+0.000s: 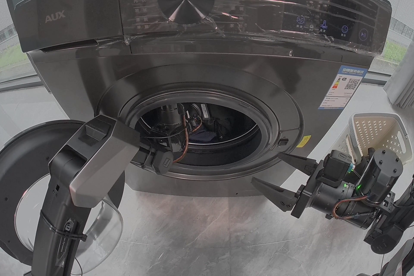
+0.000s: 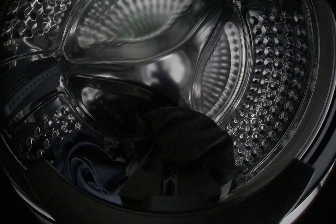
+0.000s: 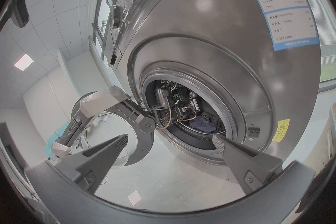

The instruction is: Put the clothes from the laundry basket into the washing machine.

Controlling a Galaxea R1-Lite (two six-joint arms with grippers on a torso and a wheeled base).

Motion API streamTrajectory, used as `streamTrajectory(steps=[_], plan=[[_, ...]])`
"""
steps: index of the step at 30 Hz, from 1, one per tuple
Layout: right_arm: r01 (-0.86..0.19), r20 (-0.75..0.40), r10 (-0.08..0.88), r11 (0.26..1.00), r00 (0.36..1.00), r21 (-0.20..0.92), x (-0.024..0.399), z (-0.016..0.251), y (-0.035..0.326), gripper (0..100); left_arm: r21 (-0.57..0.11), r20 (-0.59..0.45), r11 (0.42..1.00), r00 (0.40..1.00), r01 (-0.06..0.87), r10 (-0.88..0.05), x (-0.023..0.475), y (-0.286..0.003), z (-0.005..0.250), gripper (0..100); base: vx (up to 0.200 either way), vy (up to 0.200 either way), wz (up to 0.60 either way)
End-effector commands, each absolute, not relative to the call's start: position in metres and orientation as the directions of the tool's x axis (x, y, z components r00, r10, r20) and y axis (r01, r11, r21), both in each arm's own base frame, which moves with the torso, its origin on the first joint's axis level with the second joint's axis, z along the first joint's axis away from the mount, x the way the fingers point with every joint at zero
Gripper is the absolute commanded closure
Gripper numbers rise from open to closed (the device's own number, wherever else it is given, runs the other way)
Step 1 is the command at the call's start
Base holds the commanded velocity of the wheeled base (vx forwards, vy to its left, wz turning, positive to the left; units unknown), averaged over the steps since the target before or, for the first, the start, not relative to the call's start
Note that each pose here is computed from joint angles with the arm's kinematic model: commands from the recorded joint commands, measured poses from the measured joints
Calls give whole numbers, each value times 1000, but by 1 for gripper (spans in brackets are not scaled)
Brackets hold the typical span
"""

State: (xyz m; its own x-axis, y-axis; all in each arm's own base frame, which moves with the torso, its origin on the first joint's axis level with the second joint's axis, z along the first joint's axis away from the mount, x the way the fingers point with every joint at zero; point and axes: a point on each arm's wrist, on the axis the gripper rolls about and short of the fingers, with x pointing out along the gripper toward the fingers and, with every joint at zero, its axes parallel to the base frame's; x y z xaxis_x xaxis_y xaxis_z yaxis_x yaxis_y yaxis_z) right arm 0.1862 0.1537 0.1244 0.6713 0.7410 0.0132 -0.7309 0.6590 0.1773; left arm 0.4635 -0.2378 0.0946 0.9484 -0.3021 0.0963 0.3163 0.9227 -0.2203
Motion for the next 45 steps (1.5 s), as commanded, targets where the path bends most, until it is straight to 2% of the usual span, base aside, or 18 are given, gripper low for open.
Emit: streamTrajectory(steps=[1,6,7,10,14,19,25,28,38,45], plan=[[-745,41,752,643,658,175,182,131,155,0,-219,80,925,951,309,-299,466,-238,85,100,0,0,0],[-759,59,762,629,645,172,179,135,159,0,-215,75,925,949,314,-305,468,-242,77,100,0,0,0],[-759,58,763,628,644,172,179,135,159,0,-215,78,924,949,315,-305,468,-242,78,0,0,0,0],[-757,53,762,629,645,176,179,134,158,0,-221,85,921,947,320,-309,470,-246,74,0,0,0,0],[-754,48,759,633,649,178,179,133,157,0,-211,30,926,949,313,-313,461,-243,61,0,0,0,0],[-746,51,751,641,658,179,181,133,155,0,-197,-8,923,940,332,-340,437,-244,66,0,0,0,0],[-746,48,751,642,658,180,181,133,155,0,-176,-36,913,924,368,-380,403,-239,87,0,0,0,0],[-744,42,751,643,659,181,181,131,155,0,-144,-70,908,911,393,-405,379,-232,97,0,0,0,0],[-749,41,756,638,654,181,181,131,156,0,-113,-155,880,867,461,-474,336,-223,83,0,0,0,0],[-750,41,757,637,653,181,181,131,157,0,-121,-104,868,863,482,-494,351,-233,85,0,0,0,0]])
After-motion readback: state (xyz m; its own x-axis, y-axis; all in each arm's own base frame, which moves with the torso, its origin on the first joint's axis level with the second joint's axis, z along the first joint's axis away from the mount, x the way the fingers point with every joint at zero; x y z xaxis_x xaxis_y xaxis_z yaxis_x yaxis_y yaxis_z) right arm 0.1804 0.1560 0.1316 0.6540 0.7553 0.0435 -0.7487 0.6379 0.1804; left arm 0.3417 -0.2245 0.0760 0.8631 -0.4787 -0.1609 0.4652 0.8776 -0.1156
